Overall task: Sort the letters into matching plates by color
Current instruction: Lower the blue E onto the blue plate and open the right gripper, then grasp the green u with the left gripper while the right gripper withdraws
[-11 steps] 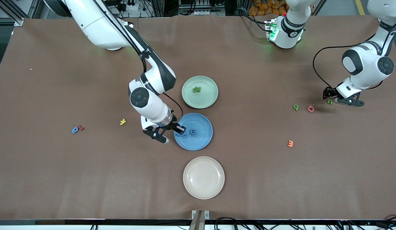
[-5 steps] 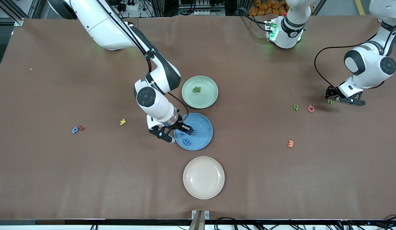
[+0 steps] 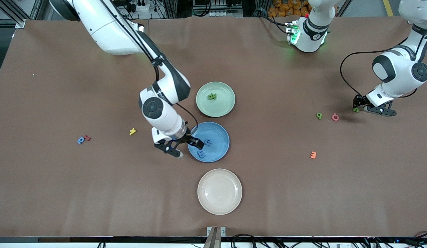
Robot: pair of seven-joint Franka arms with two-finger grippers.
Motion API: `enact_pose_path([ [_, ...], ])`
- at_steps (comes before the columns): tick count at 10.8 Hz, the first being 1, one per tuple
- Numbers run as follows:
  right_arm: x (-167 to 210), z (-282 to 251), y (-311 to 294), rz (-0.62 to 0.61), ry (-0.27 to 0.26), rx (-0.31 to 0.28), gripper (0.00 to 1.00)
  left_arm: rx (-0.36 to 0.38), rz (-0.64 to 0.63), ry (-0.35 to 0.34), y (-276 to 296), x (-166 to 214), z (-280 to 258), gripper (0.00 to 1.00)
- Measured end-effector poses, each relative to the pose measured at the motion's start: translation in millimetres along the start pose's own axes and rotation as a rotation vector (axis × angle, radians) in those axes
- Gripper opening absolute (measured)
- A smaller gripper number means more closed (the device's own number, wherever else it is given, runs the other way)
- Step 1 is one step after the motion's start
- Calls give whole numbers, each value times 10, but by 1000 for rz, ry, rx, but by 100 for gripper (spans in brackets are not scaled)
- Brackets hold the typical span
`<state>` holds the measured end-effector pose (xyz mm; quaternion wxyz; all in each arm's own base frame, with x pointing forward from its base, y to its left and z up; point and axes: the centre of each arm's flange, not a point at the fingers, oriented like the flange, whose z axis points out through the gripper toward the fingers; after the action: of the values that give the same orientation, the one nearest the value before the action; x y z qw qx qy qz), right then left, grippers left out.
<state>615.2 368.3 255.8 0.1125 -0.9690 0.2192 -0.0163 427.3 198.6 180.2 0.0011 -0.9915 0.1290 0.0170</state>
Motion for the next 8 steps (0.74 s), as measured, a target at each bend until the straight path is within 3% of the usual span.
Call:
enact_pose_path([
  [4,995,-567,955,-121,-56,-129,100,-1,21,-3,53,92,36,52],
  [8,1774,-836,2154,10,-48,-191,100,-1,21,-5,45,100,55,50],
])
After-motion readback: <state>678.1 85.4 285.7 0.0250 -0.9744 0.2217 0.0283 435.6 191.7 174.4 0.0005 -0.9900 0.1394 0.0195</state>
